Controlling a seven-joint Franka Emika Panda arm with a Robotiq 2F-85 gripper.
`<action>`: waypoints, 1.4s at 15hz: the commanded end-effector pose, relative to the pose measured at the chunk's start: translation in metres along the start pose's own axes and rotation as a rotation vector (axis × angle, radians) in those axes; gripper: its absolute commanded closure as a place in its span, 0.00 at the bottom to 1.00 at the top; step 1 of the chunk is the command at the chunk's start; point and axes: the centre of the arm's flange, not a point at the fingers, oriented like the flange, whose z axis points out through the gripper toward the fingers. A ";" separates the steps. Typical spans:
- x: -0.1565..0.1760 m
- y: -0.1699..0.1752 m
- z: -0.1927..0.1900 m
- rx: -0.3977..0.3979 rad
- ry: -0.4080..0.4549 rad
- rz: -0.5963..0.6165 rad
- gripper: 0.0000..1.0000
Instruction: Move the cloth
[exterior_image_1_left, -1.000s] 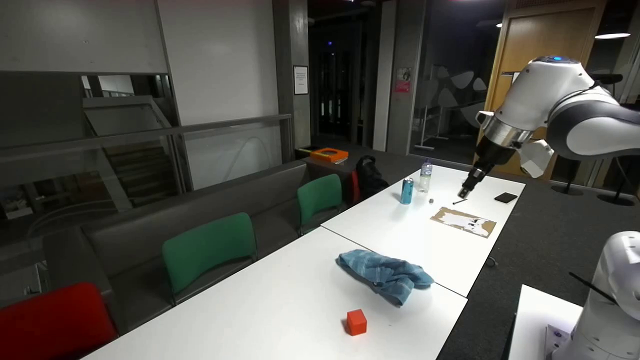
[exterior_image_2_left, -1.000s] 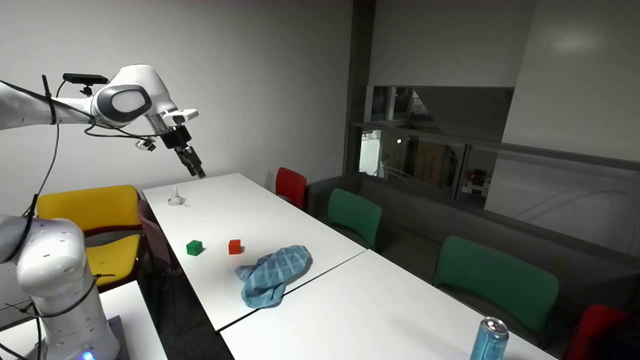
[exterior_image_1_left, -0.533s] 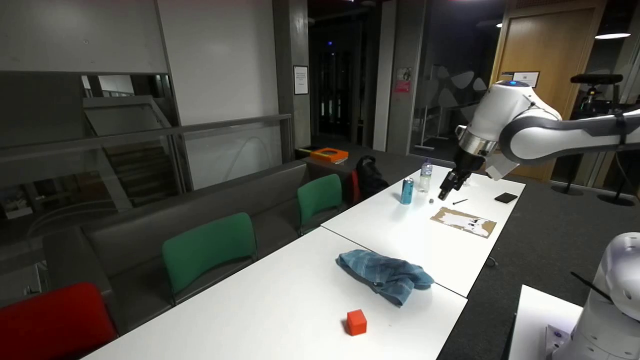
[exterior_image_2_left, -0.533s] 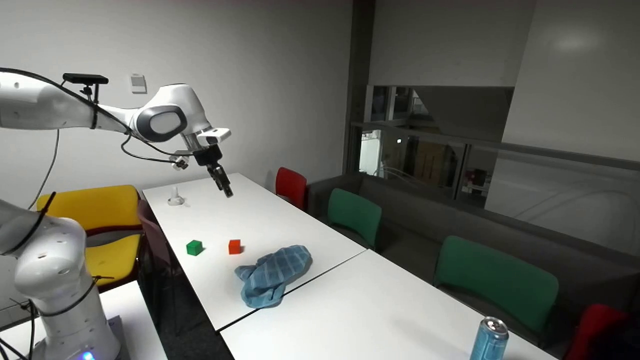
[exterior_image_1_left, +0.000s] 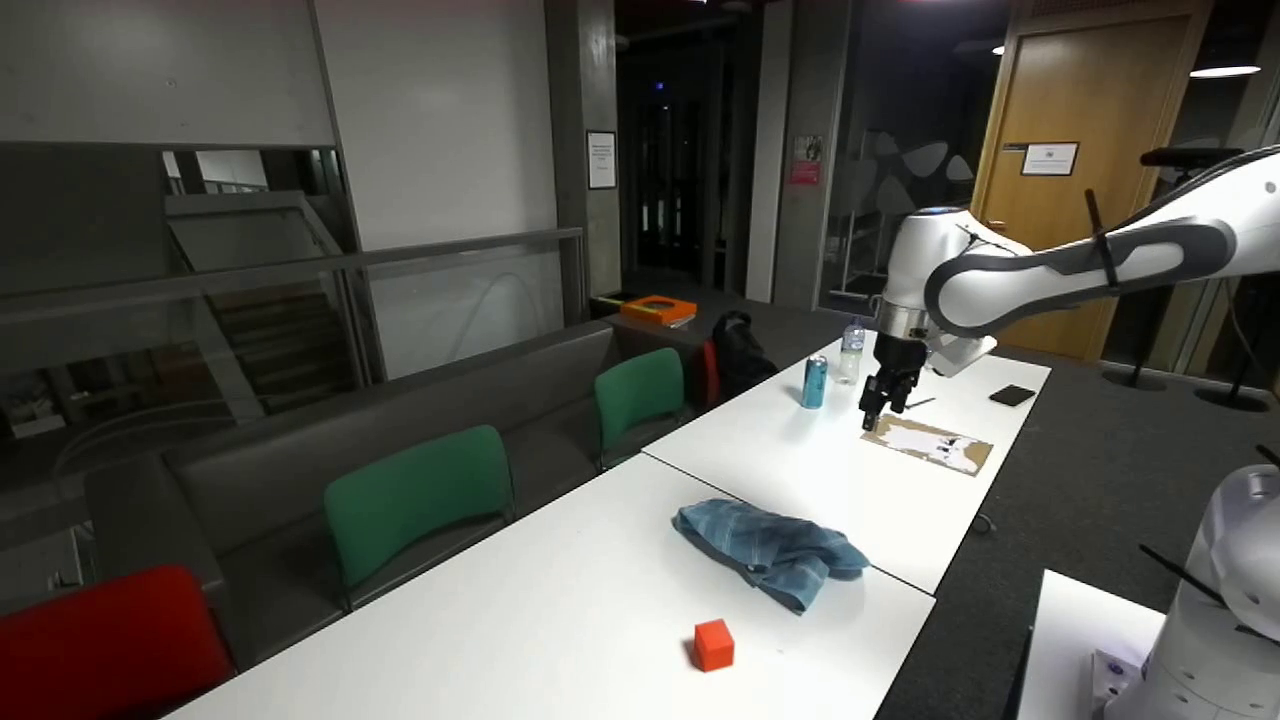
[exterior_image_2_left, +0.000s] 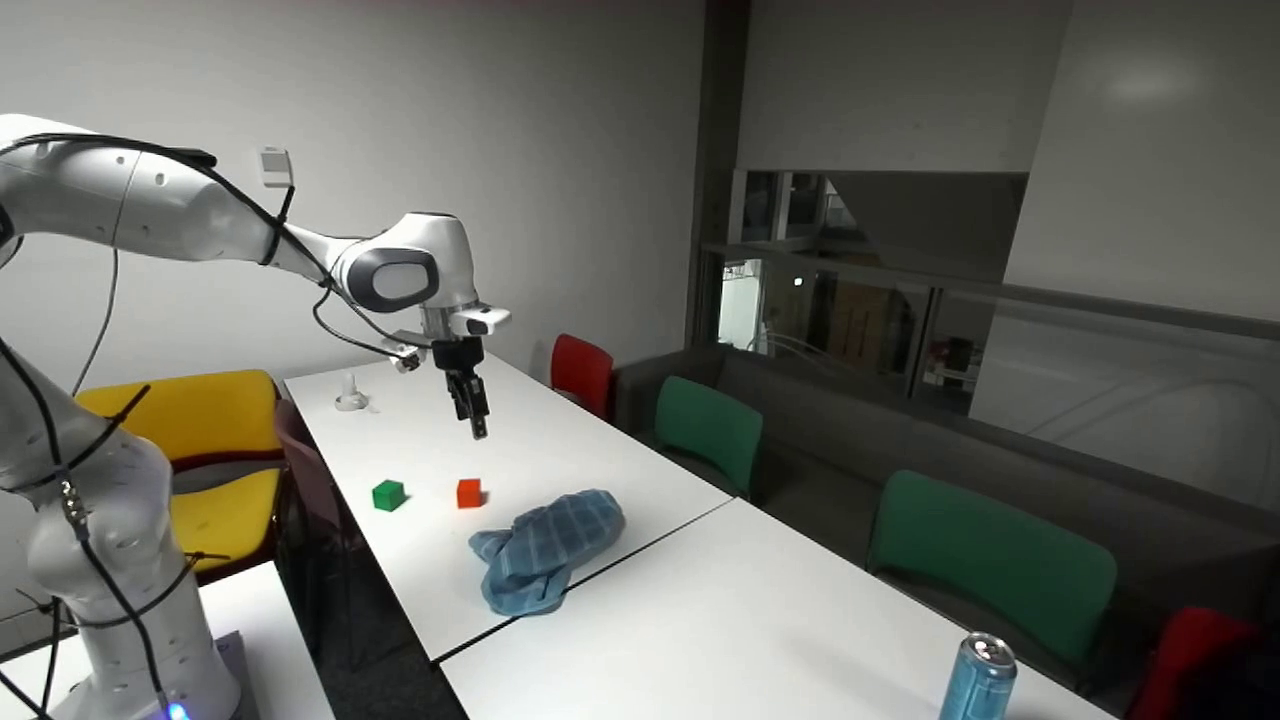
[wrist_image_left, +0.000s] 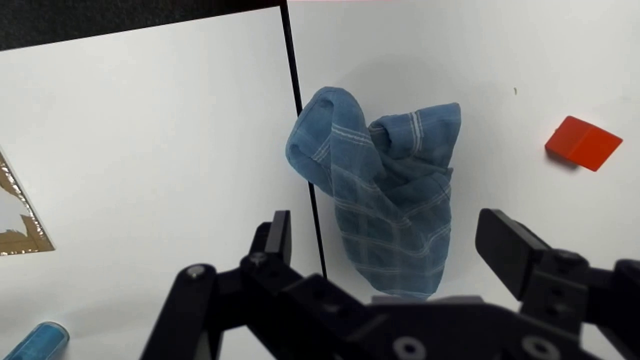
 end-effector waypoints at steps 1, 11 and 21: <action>0.000 0.000 -0.001 0.000 0.001 -0.001 0.00; 0.046 0.027 0.077 -0.017 -0.231 -0.382 0.00; 0.075 0.027 0.126 0.152 -0.328 -0.525 0.00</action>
